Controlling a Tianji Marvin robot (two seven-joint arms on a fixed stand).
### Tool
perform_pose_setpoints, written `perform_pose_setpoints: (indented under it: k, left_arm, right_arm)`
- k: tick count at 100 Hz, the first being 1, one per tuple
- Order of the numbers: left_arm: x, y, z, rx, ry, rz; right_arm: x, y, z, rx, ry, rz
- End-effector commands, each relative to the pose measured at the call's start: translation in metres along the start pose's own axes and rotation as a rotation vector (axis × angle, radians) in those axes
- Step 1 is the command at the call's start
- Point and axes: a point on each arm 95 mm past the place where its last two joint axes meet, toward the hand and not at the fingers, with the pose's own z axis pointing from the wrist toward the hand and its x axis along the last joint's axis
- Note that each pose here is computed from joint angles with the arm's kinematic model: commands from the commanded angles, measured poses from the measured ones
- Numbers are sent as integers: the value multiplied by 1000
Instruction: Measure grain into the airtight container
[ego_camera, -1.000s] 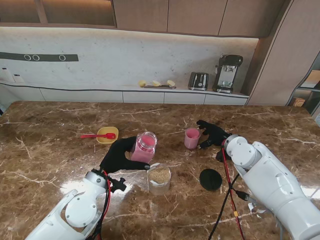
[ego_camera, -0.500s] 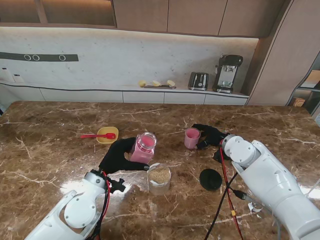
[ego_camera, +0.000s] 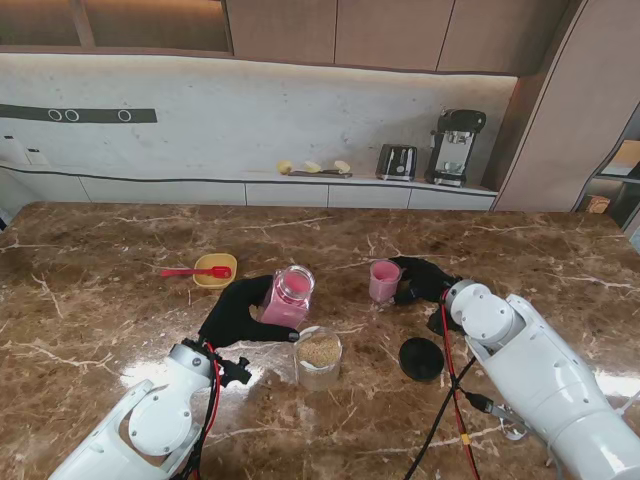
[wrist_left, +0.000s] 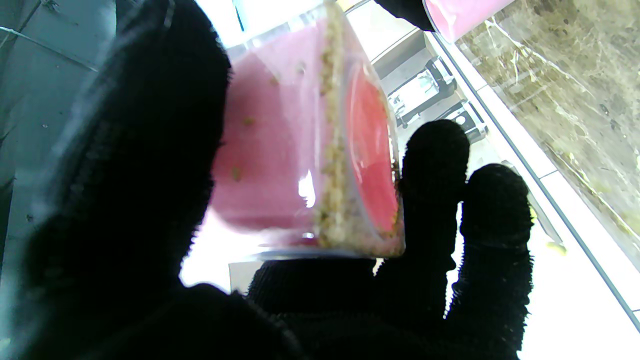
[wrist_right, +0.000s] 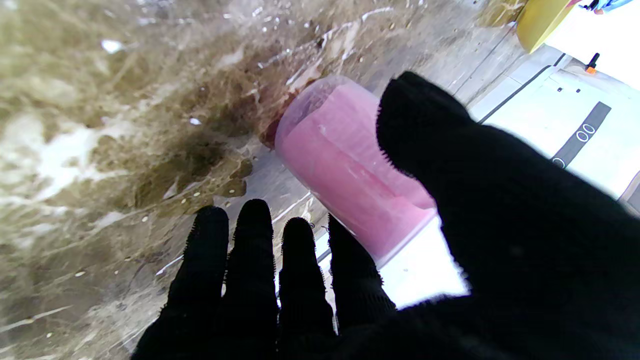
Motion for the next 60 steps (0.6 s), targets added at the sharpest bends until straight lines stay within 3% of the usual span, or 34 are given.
perform_pose_setpoints:
  k: [1, 30, 60]
  left_arm:
    - [-1, 2, -1, -8, -2, -3]
    - [-2, 5, 0, -15, -7, -7]
    - [-2, 5, 0, -15, -17, -2]
  right_arm:
    - [-11, -12, -3, 32, -33, 5]
    - [-14, -16, 4, 53, -42, 46]
    - [-22, -24, 13, 125, -77, 147]
